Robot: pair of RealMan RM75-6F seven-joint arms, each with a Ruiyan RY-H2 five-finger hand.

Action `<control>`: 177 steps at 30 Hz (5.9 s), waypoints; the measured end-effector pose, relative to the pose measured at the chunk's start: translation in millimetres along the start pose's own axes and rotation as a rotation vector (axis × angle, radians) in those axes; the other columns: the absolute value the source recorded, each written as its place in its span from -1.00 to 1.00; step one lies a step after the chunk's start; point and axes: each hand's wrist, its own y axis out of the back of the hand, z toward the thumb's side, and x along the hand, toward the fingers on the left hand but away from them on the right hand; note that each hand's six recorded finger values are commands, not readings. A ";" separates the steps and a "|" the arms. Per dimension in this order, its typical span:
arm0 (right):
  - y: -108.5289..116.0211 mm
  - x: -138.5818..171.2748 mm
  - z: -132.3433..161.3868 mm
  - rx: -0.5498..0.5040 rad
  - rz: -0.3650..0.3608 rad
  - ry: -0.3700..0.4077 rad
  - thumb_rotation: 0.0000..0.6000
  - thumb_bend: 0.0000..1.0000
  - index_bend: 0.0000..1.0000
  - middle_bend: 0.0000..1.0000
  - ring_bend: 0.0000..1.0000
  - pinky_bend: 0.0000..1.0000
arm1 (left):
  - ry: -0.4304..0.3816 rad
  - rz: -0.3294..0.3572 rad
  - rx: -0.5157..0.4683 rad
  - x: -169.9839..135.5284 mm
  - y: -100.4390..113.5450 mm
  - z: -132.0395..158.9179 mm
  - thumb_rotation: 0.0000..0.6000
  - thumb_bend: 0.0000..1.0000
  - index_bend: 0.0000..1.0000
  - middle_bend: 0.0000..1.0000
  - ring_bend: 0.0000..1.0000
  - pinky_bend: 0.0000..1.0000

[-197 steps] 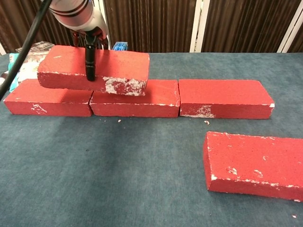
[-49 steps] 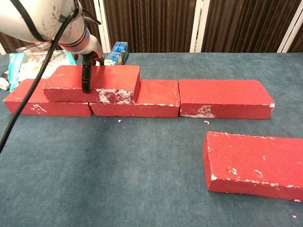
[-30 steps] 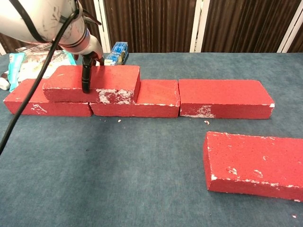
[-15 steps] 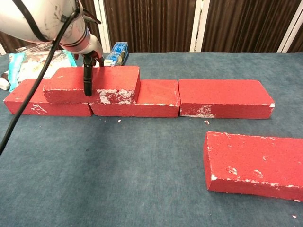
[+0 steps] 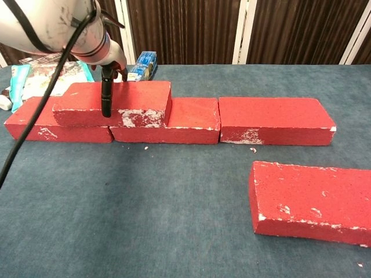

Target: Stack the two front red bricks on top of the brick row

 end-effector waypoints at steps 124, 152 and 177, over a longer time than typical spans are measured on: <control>-99.1 -3.2 150.6 0.186 0.457 0.173 1.00 -0.95 -0.64 -0.46 -0.61 -1.00 | 0.195 0.526 -0.496 -152.6 -262.8 -321.2 1.00 -1.00 -1.00 -1.00 -1.00 -0.93; -36.9 -38.1 201.5 0.156 0.277 0.320 1.00 -0.87 -0.43 -0.45 -0.60 -1.00 | 0.197 0.506 -0.518 -152.9 -264.3 -324.2 1.00 -1.00 -1.00 -1.00 -1.00 -0.92; -22.5 -158.7 266.9 0.215 0.309 0.279 1.00 -0.87 -0.39 -0.46 -0.58 -1.00 | 0.204 0.498 -0.531 -153.2 -264.5 -326.3 1.00 -1.00 -1.00 -1.00 -1.00 -0.91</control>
